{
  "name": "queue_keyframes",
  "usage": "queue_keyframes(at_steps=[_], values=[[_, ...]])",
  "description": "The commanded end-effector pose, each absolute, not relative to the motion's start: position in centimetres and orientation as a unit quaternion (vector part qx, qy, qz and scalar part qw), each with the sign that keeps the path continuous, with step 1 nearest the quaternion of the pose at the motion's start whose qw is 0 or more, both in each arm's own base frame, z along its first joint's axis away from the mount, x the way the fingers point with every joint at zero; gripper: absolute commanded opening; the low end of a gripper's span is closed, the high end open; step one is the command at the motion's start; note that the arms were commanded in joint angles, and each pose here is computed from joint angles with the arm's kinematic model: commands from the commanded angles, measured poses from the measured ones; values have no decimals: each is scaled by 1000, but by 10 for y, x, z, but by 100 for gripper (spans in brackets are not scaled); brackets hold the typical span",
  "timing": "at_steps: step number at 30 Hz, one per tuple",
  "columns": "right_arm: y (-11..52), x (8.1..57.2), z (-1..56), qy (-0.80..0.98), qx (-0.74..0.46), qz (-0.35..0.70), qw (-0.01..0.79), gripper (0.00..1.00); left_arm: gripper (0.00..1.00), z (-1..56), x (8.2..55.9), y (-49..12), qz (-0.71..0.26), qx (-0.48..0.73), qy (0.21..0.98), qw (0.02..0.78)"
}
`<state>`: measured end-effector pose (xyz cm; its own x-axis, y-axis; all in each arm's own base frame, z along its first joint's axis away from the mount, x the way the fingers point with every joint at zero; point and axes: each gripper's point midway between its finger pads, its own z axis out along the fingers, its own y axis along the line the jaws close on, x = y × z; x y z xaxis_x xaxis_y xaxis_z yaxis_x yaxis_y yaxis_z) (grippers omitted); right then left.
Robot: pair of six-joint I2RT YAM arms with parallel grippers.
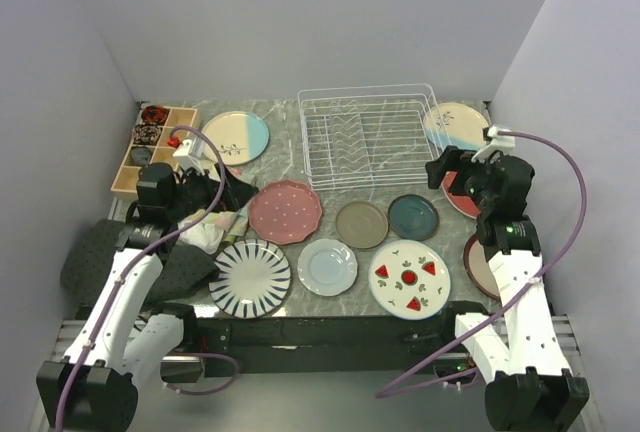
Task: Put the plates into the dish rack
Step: Grab a plate with the right arm
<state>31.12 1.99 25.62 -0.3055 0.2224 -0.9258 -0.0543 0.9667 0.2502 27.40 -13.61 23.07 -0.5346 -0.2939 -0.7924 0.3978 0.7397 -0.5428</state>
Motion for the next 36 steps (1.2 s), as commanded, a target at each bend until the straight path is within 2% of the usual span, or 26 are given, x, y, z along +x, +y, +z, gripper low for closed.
queue_keyframes(at_steps=[1, 2, 6, 11, 15, 22, 25, 28, 29, 36], values=[[56, 297, 273, 769, -74, 177, 609, 100, 97, 249, 279, -141, -369, 48, 787, 492], [76, 286, 275, 750, -146, 205, 611, 100, 97, 249, 279, -141, -372, 38, 790, 486], [110, 274, 264, 745, -240, 214, 584, 100, 97, 226, 274, -144, -385, 6, 819, 426], [174, 249, 229, 738, -398, 272, 472, 100, 97, 200, 253, -147, -397, -41, 847, 352], [198, 234, 214, 733, -450, 307, 407, 100, 97, 176, 243, -142, -368, -87, 866, 328], [220, 212, 186, 690, -527, 283, 407, 100, 97, 134, 243, -150, -311, -135, 892, 298], [244, 199, 177, 630, -610, 246, 413, 100, 97, 128, 252, -150, -276, -134, 903, 300], [267, 209, 173, 598, -654, 198, 418, 100, 97, 136, 260, -143, -255, -135, 902, 320], [276, 212, 160, 600, -664, 195, 401, 100, 97, 145, 262, -141, -253, -135, 898, 335], [340, 242, 148, 567, -702, 118, 415, 100, 97, 182, 271, -104, -195, -167, 866, 429]])
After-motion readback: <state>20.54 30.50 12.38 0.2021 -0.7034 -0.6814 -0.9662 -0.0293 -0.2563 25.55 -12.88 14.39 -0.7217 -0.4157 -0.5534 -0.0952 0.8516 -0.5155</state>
